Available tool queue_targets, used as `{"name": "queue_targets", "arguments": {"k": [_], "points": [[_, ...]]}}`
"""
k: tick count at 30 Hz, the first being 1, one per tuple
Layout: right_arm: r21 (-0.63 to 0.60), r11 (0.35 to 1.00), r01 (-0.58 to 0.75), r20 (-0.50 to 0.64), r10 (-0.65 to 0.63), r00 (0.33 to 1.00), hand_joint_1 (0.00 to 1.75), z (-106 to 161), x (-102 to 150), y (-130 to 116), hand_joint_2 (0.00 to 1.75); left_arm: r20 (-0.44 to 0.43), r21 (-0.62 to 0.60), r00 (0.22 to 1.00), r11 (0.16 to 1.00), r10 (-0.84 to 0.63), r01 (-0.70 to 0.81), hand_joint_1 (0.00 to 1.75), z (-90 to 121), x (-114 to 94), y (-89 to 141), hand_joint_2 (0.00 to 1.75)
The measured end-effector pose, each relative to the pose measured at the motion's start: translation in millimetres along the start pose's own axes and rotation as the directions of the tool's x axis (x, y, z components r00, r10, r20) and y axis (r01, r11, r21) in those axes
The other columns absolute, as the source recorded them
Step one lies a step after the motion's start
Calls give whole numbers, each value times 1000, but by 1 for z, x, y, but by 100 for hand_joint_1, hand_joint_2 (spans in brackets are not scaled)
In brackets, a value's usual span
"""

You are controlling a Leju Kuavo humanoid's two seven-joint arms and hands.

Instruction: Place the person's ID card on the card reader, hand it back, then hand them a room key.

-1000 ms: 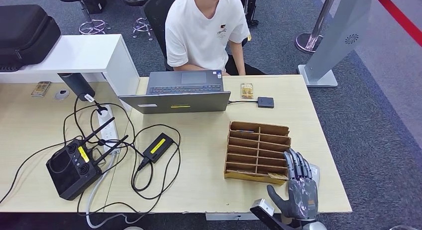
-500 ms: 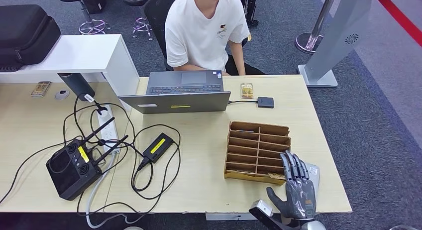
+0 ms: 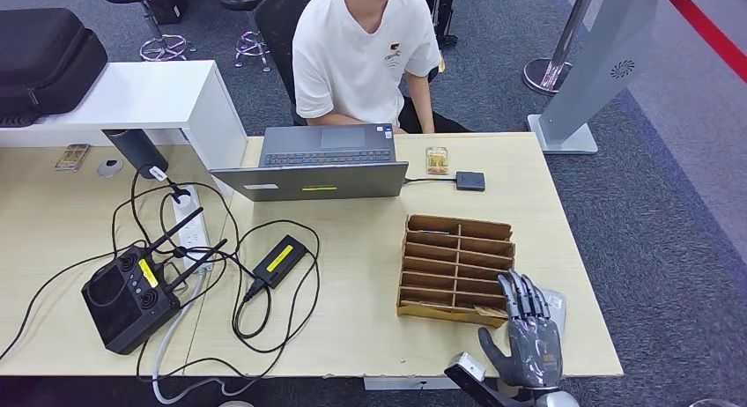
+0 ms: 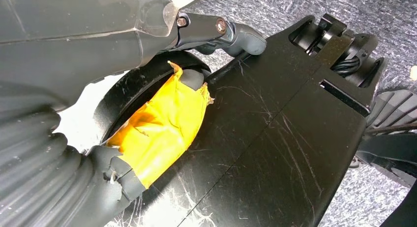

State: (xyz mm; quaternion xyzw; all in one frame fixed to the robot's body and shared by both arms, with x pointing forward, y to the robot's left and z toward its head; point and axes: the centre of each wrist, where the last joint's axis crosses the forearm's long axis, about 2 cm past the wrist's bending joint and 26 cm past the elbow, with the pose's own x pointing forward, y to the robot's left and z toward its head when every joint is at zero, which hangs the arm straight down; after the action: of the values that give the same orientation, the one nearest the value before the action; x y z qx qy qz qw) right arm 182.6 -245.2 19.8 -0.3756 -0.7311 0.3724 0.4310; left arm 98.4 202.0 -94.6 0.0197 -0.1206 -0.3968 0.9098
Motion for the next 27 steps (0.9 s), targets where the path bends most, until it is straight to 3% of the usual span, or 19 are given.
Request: {"name": "queue_targets", "arguments": {"k": [8, 15, 27], "points": [[4, 1000, 6, -2, -6, 1000, 172, -1, -1, 2, 175, 2, -1, 1000, 1000, -8, 8, 0, 0, 1, 0, 175], [-8, 1000, 12, -3, -12, 1000, 141, -5, -2, 2, 175, 2, -1, 1000, 1000, -11, 11, 0, 0, 1, 0, 175], [-13, 1000, 18, -13, -18, 1000, 140, -6, -3, 2, 175, 27, 11, 1000, 1000, -2, 2, 0, 0, 0, 1, 175]]}}
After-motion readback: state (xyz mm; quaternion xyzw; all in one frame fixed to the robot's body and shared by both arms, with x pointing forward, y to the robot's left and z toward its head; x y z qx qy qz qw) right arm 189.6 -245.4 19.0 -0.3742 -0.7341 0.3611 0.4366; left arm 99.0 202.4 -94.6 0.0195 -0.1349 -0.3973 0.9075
